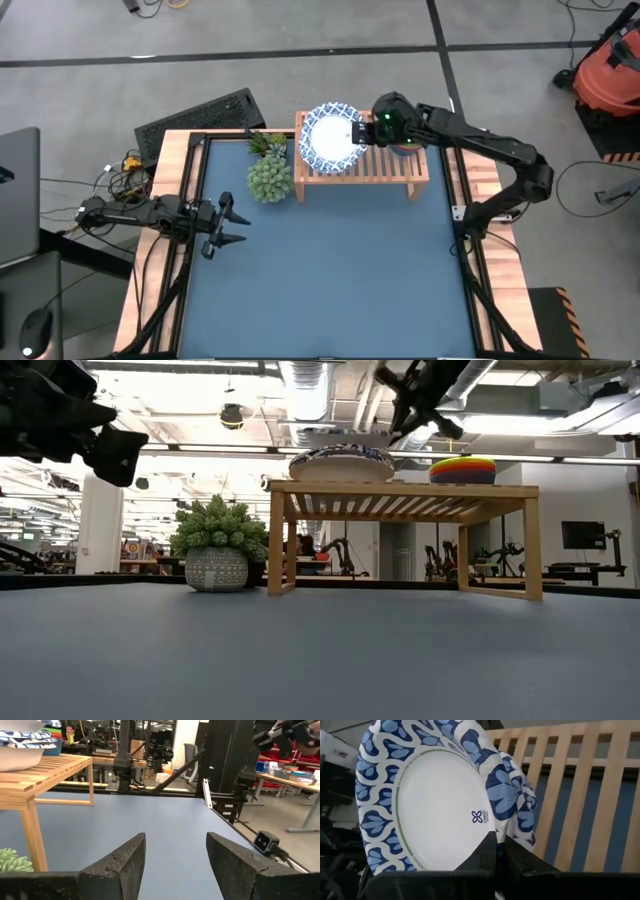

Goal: Place and stack bowls onto a shelf
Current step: Stack the white bowl on top of the white bowl on the shelf, then return to Home Position

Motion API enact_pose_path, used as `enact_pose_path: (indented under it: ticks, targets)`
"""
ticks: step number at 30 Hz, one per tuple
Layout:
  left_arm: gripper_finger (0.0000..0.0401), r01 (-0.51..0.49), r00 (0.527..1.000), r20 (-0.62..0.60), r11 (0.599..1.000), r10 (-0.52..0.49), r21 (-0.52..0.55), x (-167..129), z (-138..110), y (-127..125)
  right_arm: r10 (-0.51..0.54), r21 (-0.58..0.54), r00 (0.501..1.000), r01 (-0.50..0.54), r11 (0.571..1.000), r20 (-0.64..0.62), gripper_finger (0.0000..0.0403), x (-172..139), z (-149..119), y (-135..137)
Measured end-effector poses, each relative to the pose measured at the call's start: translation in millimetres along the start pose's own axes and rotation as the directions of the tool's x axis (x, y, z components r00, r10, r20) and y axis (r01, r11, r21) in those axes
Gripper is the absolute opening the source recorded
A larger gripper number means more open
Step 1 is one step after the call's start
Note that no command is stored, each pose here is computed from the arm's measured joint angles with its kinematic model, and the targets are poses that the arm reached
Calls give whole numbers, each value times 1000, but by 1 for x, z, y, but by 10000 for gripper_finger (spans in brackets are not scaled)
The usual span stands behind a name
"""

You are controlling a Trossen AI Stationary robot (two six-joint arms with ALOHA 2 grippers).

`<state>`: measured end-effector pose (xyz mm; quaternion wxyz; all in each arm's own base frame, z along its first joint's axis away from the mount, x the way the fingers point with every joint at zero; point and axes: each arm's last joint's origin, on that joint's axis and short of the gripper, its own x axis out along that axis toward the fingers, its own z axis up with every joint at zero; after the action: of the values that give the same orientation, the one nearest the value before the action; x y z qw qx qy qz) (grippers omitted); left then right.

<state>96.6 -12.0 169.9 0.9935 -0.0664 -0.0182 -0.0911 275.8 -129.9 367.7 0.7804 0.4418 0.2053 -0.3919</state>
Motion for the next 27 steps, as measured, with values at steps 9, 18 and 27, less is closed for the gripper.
enact_pose_path:
  ticks: [9,18,27]
  targets:
    - [197,15,1000,2,1000,-15,-2,0,0,0,57,-56,998,-59,997,-40,47,16,8,-1]
    - [197,15,1000,2,1000,-15,-2,0,0,0,44,-49,999,-44,998,-12,124,15,18,-8]
    - [197,17,1000,2,1000,-17,-14,0,0,-1,83,-93,994,-76,993,69,171,-10,31,-15]
